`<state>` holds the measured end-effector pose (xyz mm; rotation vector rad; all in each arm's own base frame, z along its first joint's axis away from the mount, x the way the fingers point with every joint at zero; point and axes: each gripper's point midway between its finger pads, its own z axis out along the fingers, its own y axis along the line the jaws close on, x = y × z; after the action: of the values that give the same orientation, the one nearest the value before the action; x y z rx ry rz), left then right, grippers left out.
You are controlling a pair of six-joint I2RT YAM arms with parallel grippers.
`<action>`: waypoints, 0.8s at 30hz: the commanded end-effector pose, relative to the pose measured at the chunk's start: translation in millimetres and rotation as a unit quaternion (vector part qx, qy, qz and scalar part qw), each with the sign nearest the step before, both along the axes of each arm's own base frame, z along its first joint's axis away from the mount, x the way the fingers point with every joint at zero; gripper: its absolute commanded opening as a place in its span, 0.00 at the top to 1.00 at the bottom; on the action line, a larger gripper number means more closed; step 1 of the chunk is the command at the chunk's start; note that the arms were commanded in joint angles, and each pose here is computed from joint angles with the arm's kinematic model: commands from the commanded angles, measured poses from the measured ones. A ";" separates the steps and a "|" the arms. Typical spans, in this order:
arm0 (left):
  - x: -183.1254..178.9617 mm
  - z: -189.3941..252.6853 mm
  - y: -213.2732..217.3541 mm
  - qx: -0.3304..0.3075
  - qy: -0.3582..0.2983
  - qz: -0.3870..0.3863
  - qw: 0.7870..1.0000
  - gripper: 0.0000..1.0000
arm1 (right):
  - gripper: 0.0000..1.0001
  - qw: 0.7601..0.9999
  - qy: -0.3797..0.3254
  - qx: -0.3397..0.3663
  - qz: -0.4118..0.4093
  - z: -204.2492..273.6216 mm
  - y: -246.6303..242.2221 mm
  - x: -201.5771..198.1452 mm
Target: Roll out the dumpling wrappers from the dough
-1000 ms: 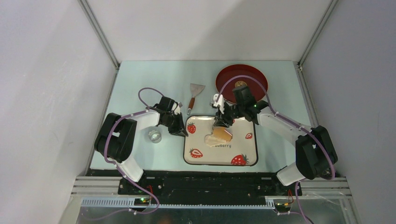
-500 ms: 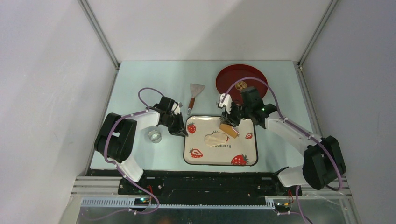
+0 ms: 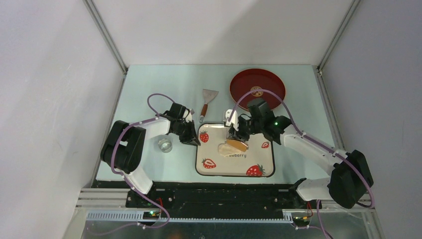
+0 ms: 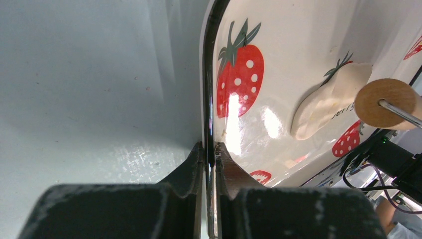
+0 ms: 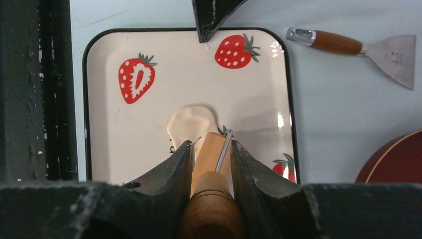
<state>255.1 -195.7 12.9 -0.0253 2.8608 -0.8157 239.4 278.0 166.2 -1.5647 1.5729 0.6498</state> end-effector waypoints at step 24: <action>-20.6 -34.0 32.6 0.096 0.022 -0.015 0.995 1.00 | 1.00 0.999 0.039 -0.010 0.017 -72.2 -9.9 -53.6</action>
<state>255.1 -195.7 13.0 -0.0252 2.8605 -0.8158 219.9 289.0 137.5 -1.5745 1.3976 0.6401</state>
